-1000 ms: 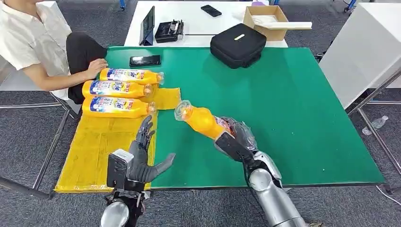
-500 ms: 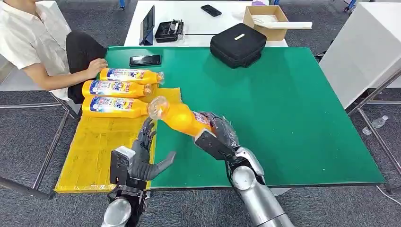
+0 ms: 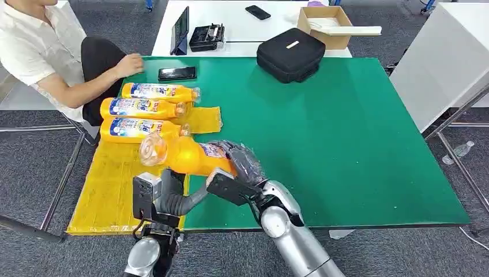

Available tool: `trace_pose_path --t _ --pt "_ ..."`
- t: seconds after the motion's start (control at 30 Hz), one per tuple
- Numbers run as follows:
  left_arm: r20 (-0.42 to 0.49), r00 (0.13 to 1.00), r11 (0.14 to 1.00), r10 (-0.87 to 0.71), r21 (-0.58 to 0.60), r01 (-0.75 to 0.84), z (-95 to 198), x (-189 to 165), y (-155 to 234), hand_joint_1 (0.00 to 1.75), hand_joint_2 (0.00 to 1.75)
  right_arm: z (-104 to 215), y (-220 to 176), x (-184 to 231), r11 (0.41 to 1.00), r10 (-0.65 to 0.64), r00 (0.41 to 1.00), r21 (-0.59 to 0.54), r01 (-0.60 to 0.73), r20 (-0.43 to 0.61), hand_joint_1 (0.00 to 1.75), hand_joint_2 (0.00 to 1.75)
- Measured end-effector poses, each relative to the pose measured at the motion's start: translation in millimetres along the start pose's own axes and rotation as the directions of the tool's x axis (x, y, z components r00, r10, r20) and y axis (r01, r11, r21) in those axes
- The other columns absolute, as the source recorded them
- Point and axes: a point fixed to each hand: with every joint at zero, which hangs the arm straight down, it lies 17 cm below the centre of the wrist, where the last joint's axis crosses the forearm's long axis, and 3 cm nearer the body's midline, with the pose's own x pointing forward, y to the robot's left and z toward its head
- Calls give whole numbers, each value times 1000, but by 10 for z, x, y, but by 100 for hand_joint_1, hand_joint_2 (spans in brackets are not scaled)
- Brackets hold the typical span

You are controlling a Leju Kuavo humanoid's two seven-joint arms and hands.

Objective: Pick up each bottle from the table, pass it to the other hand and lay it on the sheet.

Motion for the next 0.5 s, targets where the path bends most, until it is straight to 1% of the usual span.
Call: trace_pose_path --t 0.5 --pt "10 1000 1000 16 -6 -16 0 24 -13 0 175 -38 128 90 999 -3 1000 34 2 29 175 175"
